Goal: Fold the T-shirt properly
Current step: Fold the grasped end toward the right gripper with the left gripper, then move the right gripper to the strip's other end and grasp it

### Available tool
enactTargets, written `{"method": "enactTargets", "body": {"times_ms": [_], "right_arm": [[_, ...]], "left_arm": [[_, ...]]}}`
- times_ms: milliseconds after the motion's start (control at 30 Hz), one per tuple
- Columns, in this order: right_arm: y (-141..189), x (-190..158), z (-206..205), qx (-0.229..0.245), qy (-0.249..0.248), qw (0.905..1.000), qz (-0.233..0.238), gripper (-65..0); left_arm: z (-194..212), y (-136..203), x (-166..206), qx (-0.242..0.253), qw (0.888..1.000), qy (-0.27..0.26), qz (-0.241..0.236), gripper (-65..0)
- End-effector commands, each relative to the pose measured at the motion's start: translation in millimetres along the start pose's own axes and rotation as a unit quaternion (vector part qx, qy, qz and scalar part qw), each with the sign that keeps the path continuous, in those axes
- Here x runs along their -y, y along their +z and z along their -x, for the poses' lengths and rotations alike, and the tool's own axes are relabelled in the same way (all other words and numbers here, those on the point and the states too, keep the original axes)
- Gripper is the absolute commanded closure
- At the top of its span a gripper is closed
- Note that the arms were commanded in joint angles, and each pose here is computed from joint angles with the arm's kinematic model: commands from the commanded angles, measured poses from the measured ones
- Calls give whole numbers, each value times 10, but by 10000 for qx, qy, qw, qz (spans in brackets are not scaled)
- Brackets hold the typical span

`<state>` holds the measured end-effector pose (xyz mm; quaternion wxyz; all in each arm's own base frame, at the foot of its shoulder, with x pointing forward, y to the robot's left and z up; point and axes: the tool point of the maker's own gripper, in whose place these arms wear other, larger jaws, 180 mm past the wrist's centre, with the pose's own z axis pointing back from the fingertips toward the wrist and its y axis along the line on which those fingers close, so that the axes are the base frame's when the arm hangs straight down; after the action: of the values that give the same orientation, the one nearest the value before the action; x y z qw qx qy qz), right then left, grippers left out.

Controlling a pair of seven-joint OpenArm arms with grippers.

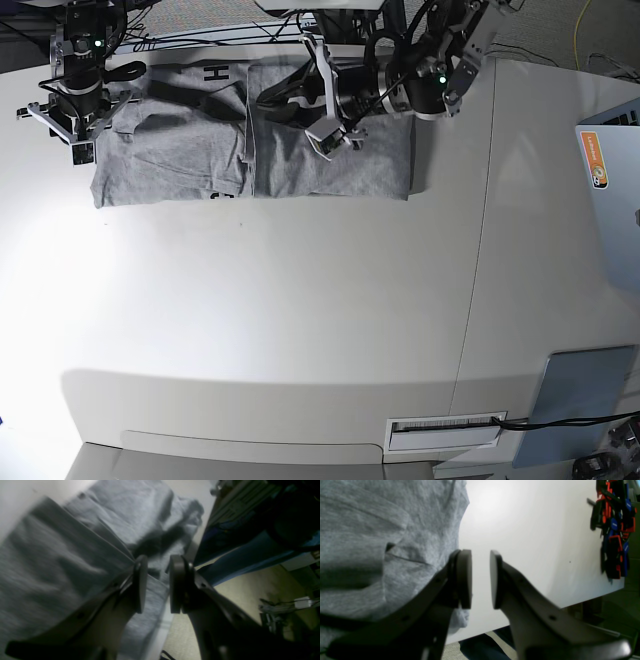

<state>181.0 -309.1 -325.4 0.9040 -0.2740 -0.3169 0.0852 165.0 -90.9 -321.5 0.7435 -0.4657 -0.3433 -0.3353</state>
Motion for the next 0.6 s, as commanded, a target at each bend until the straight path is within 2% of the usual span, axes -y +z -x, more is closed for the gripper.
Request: {"method": "enactTargets", "body": {"times_ms": [0, 100, 233, 333, 433, 500, 567], "right_arm": [[29, 87, -96, 188, 21, 9997, 138, -131], [31, 114, -117, 246, 88, 9994, 217, -131], [40, 241, -113, 215, 379, 9974, 567, -140], [44, 266, -143, 281, 561, 9959, 645, -237], [51, 264, -245, 555, 505, 9950, 652, -334], [21, 260, -170, 258, 299, 9975, 580, -337], [-26, 220, -44, -316, -258, 9988, 275, -337]], "left_arm": [[-170, 29, -1, 276, 9996, -85, 47, -144], [-270, 123, -194, 393, 9989, -140, -232, -155], [-372, 366, -553, 575, 9948, -122, -837, -226], [-409, 573, -799, 629, 9898, -81, -1274, -241], [-396, 724, -958, 577, 9858, -33, -1575, -241], [-378, 788, -1022, 521, 9841, -10, -1699, -241], [-371, 846, -1070, 503, 9825, -7, -1793, -241]]}}
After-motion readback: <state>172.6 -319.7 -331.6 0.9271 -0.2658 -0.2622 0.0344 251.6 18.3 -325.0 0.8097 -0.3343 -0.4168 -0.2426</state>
